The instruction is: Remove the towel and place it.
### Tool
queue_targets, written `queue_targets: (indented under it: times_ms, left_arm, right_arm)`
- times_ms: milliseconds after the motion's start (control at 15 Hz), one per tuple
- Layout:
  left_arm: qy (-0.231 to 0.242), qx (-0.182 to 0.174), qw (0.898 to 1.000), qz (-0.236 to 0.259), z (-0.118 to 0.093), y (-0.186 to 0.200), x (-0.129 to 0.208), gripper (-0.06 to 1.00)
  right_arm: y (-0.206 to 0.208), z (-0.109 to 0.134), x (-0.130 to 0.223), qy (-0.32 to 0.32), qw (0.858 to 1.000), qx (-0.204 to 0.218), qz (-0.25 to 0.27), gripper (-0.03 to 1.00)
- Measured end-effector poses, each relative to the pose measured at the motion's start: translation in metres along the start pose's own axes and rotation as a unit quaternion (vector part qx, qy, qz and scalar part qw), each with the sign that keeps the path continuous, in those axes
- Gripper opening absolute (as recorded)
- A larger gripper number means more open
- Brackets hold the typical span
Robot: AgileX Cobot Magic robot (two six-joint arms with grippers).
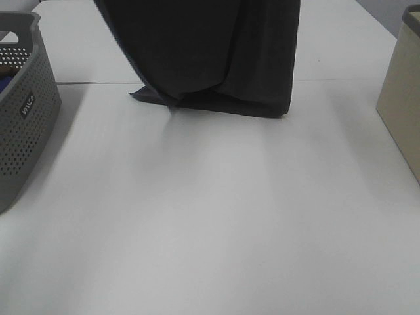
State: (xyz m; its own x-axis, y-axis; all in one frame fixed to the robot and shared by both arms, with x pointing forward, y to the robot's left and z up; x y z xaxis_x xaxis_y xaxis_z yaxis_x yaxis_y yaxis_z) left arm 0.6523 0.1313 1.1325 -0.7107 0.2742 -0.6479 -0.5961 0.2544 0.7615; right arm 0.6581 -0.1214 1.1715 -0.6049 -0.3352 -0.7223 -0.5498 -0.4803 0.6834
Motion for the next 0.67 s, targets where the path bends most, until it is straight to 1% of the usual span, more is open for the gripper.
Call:
queue_targets:
  times_ms: [133, 333, 400, 533, 667]
  left_arm:
    - [0.005, 0.016, 1.000, 0.022, -0.007, 0.022, 0.036, 0.00]
    - [0.002, 0.051, 0.998, 0.028, -0.019, 0.058, 0.081, 0.00]
    - [0.002, 0.058, 0.998, 0.028, -0.021, 0.064, 0.089, 0.00]
    - [0.009, 0.087, 0.996, 0.024, -0.032, 0.082, 0.112, 0.00]
    - [0.022, 0.112, 0.993, 0.028, -0.041, 0.090, 0.132, 0.00]
  right_arm:
    - [0.003, 0.014, 0.024, -0.016, 0.999, -0.026, 0.033, 0.01]
    - [0.010, 0.035, 0.080, -0.040, 0.993, -0.054, 0.100, 0.01]
    - [0.013, 0.038, 0.087, -0.043, 0.992, -0.057, 0.106, 0.01]
    - [0.022, 0.050, 0.114, -0.058, 0.988, -0.073, 0.127, 0.01]
    - [0.027, 0.057, 0.137, -0.068, 0.984, -0.080, 0.146, 0.01]
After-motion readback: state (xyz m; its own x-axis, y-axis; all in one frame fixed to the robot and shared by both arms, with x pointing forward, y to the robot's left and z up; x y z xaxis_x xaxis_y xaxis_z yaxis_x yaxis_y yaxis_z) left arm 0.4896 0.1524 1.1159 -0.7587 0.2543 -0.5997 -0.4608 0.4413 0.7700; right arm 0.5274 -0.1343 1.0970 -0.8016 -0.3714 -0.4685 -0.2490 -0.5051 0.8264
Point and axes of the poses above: a point on each arm's last joint axis where the gripper is mounted, y pointing back along that axis away from the gripper, z along the wrist's bending axis when the last joint is at zero, x = y × z, the point moved 9 cm from there along -y, pointing out along that axis toward the gripper, and after that the axes turned 3 degrees about y, right-handed, at the moved point
